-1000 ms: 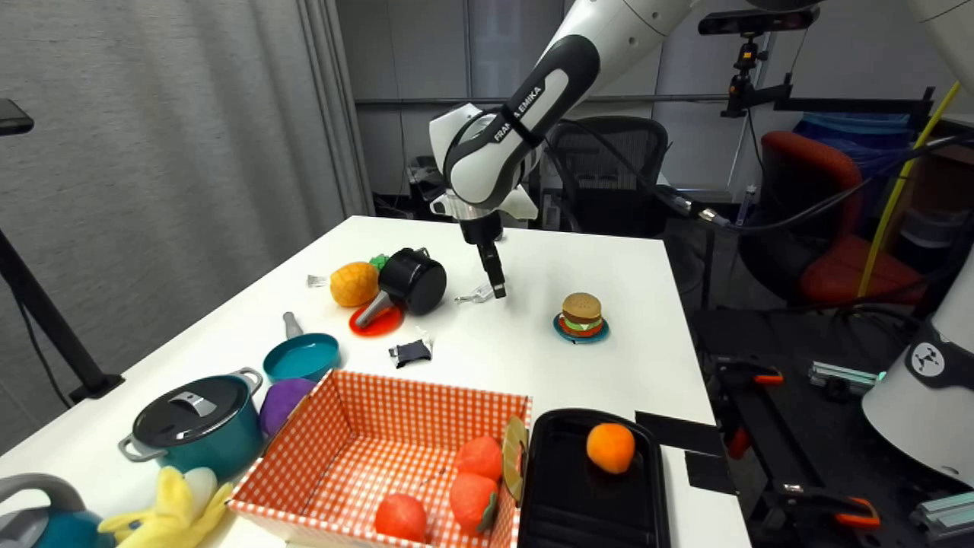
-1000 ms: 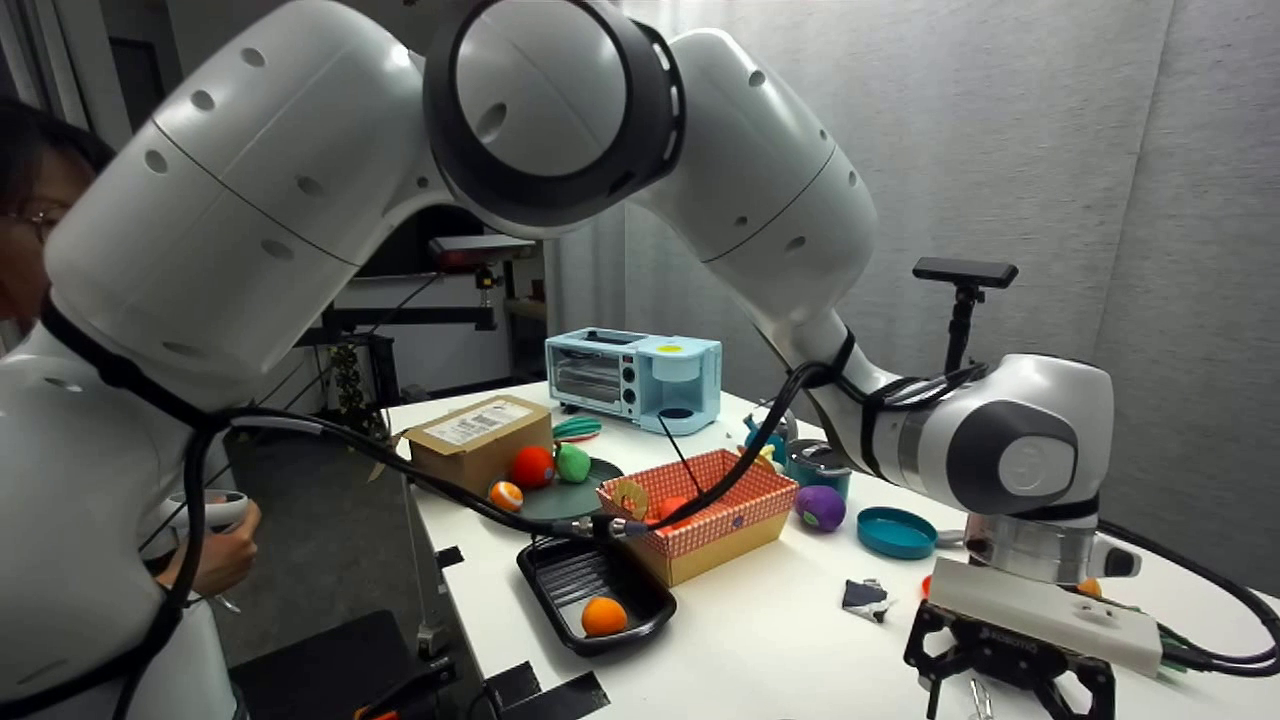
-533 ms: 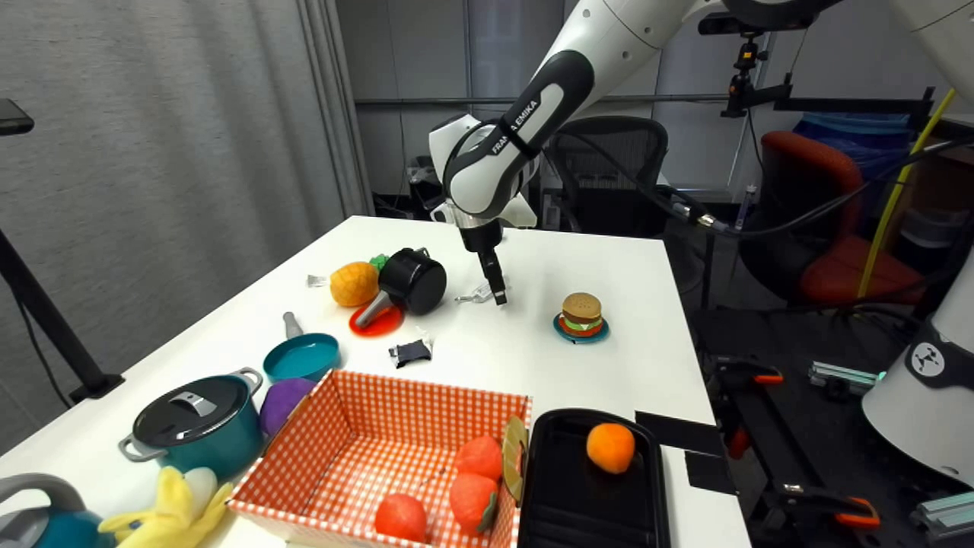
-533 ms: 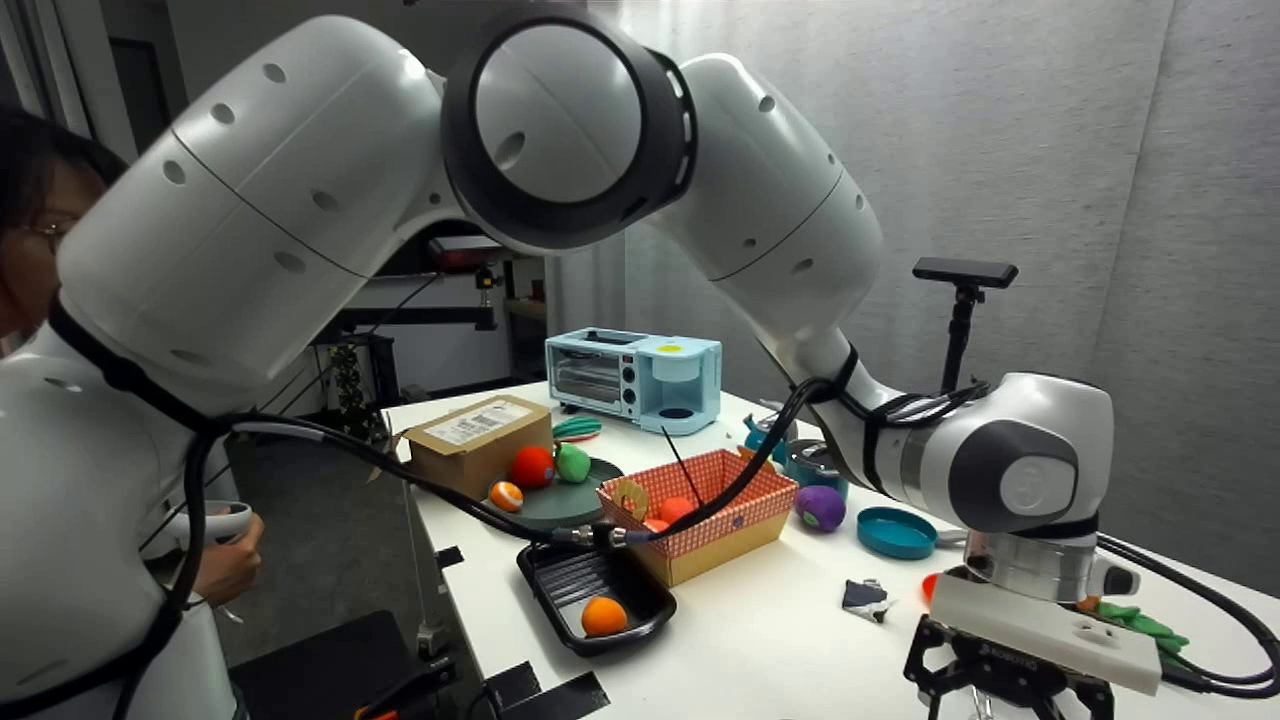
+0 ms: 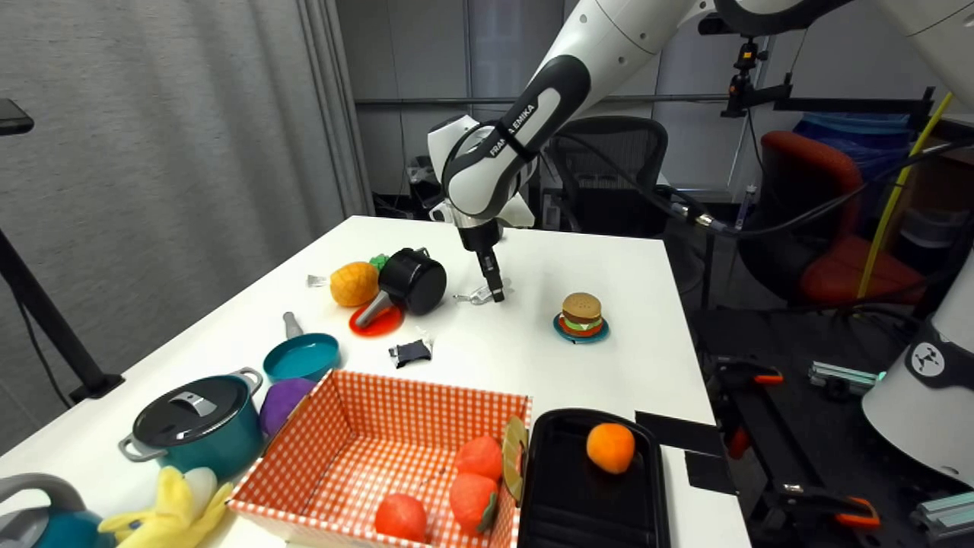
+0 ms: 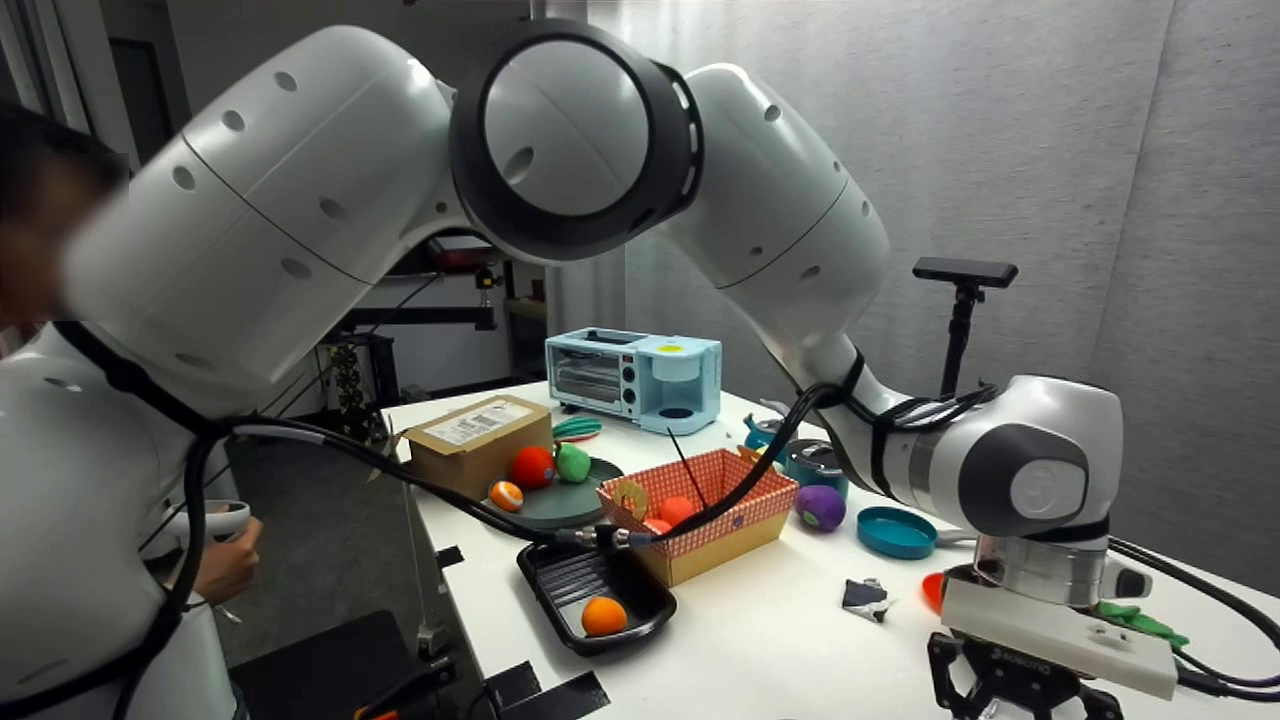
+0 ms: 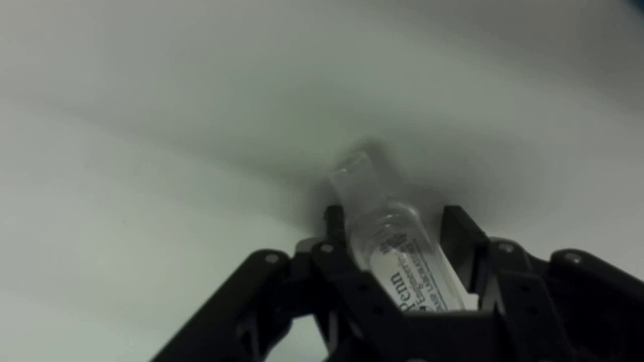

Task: Pick up the object from the table and put it in the carton box

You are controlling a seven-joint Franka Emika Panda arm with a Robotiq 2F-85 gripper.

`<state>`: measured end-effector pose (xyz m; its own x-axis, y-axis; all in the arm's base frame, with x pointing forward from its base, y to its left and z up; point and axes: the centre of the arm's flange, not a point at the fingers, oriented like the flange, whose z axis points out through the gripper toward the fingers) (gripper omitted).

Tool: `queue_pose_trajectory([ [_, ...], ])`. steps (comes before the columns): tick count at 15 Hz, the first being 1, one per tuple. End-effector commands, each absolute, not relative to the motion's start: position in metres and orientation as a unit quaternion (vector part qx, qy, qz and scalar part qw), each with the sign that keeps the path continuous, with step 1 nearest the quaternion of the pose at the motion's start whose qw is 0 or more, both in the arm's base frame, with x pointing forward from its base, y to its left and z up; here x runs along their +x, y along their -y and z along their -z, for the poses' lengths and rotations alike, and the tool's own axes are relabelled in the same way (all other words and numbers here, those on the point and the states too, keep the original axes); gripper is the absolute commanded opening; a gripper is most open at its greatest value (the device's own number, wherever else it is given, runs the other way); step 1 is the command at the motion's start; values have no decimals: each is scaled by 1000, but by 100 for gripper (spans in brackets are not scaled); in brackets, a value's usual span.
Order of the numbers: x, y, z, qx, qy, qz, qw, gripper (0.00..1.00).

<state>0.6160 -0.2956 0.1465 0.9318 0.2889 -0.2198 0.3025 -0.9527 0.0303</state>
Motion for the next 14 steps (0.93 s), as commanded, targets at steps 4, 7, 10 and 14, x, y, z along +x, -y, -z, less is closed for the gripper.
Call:
queue_pose_trajectory([
  [4,622,300,-147,980,-161,106,39,16],
  [7,617,288,-159,980,-162,105,42,16],
  [10,611,271,-167,978,-174,106,50,16],
  [14,603,237,-177,972,-197,115,56,16],
])
